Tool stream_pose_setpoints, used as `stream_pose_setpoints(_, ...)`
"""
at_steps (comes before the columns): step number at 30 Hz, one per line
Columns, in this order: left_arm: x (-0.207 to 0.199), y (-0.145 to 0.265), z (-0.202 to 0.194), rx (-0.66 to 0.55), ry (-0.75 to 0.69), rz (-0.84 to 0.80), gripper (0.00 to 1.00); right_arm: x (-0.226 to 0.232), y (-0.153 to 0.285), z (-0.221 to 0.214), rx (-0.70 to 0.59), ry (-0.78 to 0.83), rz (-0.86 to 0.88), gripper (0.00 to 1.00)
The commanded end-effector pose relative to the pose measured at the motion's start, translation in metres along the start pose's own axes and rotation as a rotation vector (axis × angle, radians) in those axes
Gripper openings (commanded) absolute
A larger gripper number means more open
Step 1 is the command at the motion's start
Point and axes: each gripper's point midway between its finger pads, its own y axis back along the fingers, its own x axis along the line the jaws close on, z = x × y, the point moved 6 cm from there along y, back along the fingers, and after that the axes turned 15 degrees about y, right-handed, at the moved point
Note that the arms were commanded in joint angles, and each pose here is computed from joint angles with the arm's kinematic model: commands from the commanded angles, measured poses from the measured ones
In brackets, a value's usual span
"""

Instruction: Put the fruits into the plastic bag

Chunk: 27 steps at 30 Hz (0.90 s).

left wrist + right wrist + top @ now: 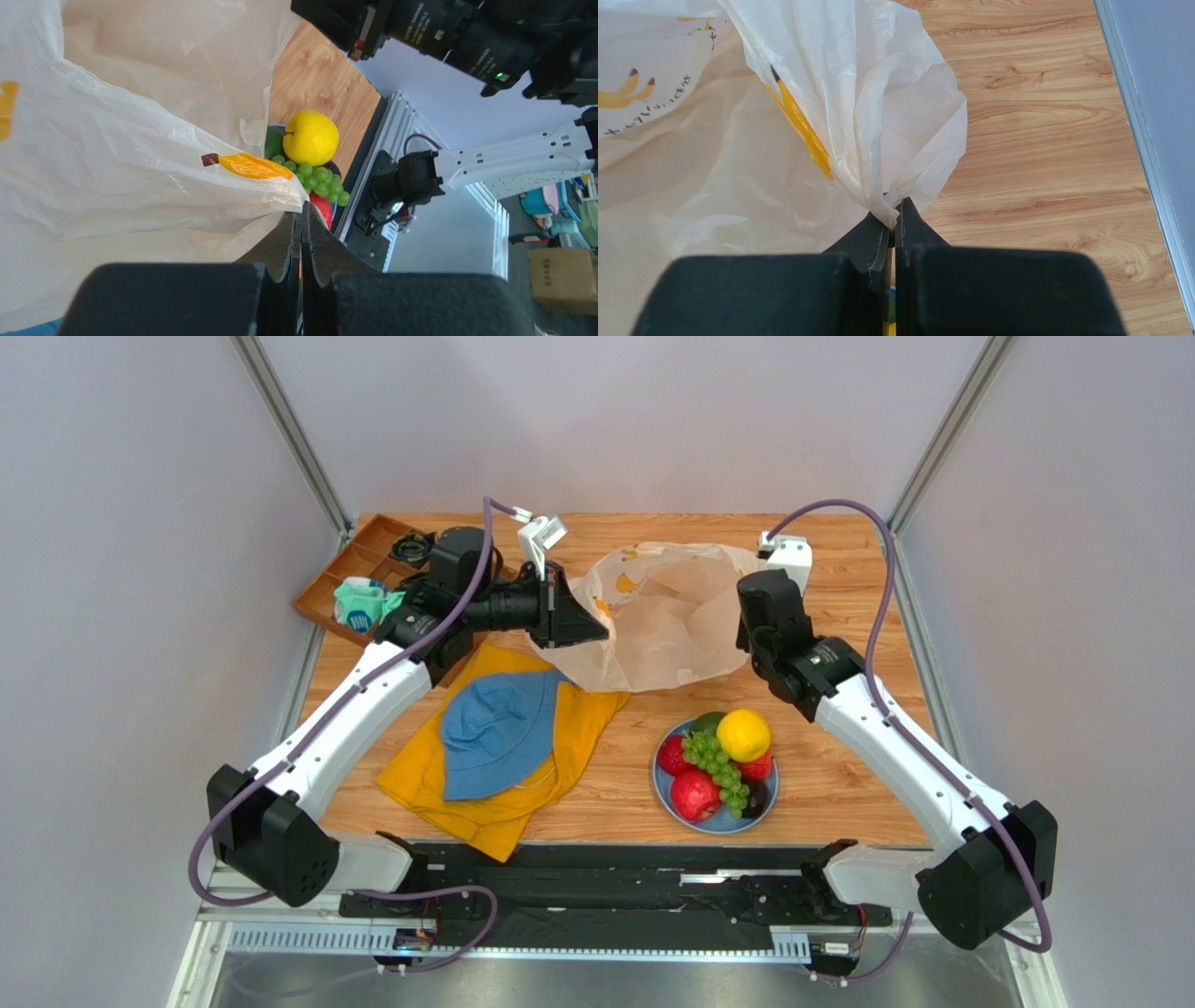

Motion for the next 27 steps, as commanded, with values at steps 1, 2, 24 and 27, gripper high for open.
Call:
stream_pose_setpoints(1, 0.020, -0.003, -0.009, 0.074, 0.009, -0.015, 0.00, -0.002, 0.007, 0.021, -0.041, -0.036, 0.025, 0.05)
stream_pose_setpoints(2, 0.021, -0.003, -0.010, 0.078, 0.012, -0.033, 0.00, -0.001, 0.008, 0.021, -0.041, -0.027, 0.039, 0.07)
stream_pose_setpoints(24, 0.039, 0.007, -0.010, 0.095, 0.076, -0.011, 0.00, 0.002, 0.073, -0.041, 0.211, 0.014, 0.364, 0.95)
stream_pose_setpoints(27, 0.040, 0.007, -0.011, 0.098, 0.073, -0.013, 0.00, 0.006, 0.073, -0.057, 0.266, -0.001, 0.381, 0.98)
